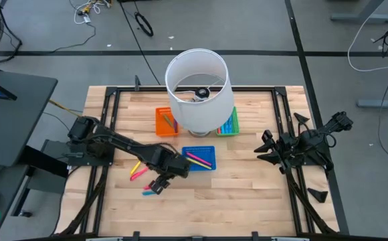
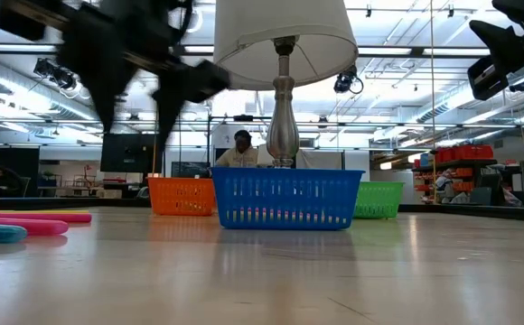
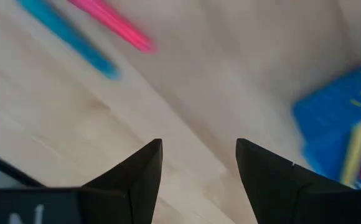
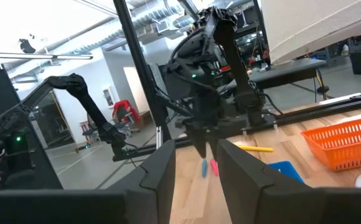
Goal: Pick & Place Markers
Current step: Put the pink small highlighter pen into the orange bin
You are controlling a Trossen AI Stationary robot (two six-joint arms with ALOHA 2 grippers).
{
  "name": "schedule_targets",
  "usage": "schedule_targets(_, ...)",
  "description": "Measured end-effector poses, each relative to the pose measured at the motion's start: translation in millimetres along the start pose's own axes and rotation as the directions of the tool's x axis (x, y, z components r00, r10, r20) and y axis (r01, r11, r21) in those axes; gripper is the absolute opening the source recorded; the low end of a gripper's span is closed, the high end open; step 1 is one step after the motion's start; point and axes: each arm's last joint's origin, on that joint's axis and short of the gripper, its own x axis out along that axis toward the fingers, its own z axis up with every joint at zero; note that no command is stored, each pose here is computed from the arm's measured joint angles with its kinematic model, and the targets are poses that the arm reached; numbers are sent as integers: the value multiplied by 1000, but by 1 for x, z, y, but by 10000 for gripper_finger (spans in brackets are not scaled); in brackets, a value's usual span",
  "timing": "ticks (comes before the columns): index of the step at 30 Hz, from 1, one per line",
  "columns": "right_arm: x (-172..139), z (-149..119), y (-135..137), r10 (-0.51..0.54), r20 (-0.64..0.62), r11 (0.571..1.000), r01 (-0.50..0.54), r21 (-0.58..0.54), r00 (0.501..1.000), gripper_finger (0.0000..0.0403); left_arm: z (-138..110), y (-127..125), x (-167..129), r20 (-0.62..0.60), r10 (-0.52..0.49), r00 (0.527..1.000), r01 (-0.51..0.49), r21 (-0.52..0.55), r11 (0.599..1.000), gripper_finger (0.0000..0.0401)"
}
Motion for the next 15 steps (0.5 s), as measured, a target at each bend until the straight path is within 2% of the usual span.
schedule_targets(2,0,0,0,0,-1,1000,0,0,1000,119,4,8,-4,45,26,999,-26,3,1000,211)
schedule_targets(7,0,0,0,0,0,1000,0,0,1000,119,6,15,-5,58,137,989,-137,-14,991,211)
schedule_targets(12,0,0,0,0,0,1000,0,0,1000,119,15,18,-3,151,173,973,-166,-58,984,211)
schedule_targets(15,0,0,0,0,0,1000,0,0,1000,119,16,19,-3,158,190,969,-184,-49,982,211)
